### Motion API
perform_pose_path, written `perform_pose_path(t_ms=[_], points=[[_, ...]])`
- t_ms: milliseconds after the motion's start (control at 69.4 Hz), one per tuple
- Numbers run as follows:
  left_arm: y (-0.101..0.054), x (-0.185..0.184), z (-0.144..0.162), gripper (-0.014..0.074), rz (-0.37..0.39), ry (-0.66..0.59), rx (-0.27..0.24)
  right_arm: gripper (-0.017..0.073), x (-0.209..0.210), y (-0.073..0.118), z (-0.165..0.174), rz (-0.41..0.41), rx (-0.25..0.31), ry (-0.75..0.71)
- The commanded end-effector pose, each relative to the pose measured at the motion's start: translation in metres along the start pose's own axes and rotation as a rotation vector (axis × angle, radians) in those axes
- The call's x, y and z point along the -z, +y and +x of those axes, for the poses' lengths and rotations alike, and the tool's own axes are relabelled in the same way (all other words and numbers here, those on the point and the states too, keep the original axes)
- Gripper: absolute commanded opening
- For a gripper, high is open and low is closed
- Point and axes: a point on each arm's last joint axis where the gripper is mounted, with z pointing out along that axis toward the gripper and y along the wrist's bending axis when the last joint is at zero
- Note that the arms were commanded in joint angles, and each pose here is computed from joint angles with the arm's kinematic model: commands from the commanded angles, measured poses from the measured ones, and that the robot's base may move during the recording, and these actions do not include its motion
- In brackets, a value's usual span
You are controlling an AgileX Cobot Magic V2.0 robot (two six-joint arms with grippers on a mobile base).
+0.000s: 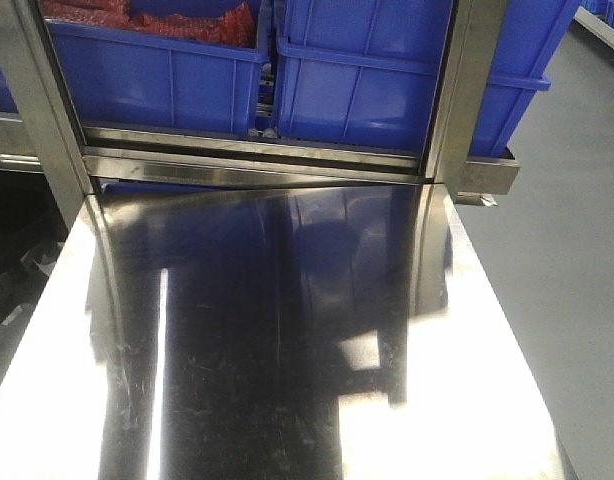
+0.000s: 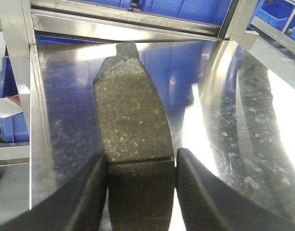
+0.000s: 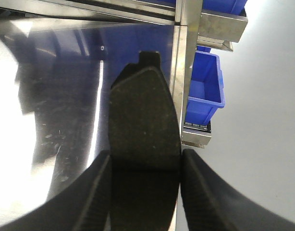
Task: Move and align brake pads A on conveyor
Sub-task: 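Back the base away from the table and turn toward the aisle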
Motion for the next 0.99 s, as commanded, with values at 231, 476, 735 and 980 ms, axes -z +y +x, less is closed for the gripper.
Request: perform_pose_path(t_ms=[231, 476, 735, 980], points=[[-0.0036, 0.0031, -0.015, -0.0008, 0.029, -0.106, -0.001, -0.0002, 0.0051, 0.0005, -0.0155, -0.005, 0.021, -0.111], [-0.0036, 0.0031, -0.015, -0.0008, 0.029, -0.106, -0.001, -0.0002, 0.0051, 0.0005, -0.0154, -0.006, 0.02, -0.111], [-0.0036, 0.0031, -0.015, -0.0008, 0.029, -0.106, -0.001, -0.0002, 0.0051, 0.0005, -0.0154, -0.006, 0.02, -0.111], [-0.0036, 0.0031, -0.015, -0.0008, 0.029, -0.106, -0.001, -0.0002, 0.0051, 0.0005, -0.0154, -0.006, 0.02, -0.111]])
